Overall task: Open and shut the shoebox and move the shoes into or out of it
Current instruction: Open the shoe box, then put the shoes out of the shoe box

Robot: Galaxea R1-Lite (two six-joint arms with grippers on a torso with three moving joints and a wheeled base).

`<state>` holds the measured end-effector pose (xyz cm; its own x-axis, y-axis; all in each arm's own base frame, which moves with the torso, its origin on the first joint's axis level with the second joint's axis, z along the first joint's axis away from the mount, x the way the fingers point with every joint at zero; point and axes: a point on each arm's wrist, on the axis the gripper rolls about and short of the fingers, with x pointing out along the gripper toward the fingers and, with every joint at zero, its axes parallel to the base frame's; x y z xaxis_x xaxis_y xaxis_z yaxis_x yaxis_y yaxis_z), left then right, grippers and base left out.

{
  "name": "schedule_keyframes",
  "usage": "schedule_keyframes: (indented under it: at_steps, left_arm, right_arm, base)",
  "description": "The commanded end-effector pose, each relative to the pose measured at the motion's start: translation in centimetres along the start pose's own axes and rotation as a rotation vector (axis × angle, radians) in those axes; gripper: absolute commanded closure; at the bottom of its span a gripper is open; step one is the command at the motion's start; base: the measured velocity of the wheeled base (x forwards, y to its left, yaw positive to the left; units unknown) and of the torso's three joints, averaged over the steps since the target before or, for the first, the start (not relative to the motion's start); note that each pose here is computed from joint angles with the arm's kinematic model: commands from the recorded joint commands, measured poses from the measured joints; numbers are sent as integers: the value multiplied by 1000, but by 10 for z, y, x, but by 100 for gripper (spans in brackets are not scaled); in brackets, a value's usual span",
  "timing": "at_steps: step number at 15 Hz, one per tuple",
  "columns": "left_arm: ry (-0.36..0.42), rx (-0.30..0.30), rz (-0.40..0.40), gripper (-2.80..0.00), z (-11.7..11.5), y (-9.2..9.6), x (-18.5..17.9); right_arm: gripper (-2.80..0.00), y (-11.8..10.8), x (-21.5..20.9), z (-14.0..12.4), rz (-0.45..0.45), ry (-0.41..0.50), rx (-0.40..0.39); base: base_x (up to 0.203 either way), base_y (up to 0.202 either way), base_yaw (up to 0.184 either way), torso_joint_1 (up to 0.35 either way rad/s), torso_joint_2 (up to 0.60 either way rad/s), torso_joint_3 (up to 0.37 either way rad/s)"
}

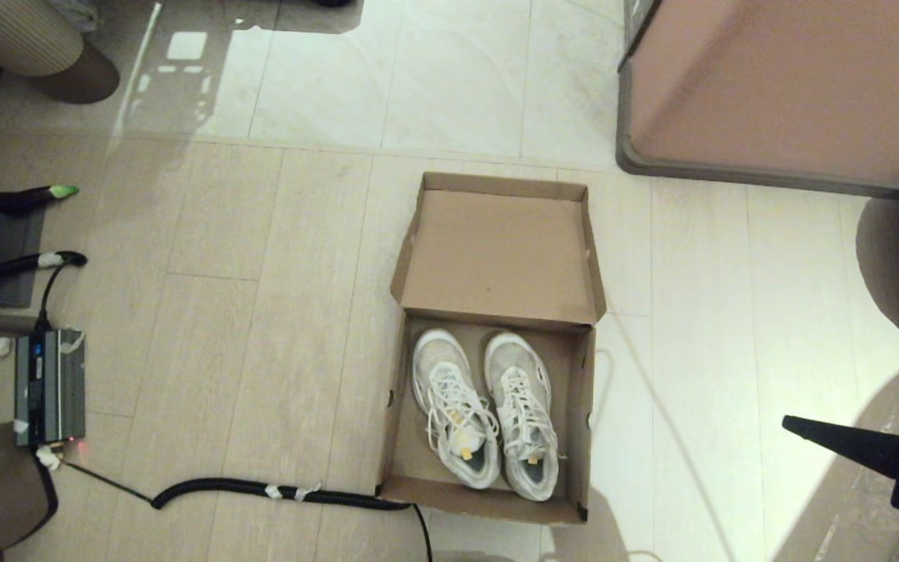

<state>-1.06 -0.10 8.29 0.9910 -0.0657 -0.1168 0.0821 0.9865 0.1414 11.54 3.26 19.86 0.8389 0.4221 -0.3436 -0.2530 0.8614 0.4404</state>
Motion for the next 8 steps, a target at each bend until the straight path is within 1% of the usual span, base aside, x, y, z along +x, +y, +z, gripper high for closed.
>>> schedule_keyframes:
  at_steps: [1,3,4,6,8]
  left_arm:
    - [-109,-26,29,0,-8,-2,-11]
    - [-108,-94,65,0,-9,-1,-11]
    - [-110,-108,67,0,-9,-1,-11]
    - [-110,-108,67,0,-9,-1,-11]
    - [-110,-108,67,0,-9,-1,-11]
  right_arm:
    - [0,0,-16,-5,-35,-63,-25]
    - [0,-4,-21,-14,-87,-75,-75]
    - [0,-6,-25,-19,-102,-85,-105]
    - [0,-10,-33,-34,-113,-87,-146]
    - [0,-12,-40,-42,-127,-84,-157]
  base:
    - [0,0,0,0,0,0]
    - [0,0,0,0,0,0]
    - [0,0,0,0,0,0]
    - [0,0,0,0,0,0]
    - [0,0,0,0,0,0]
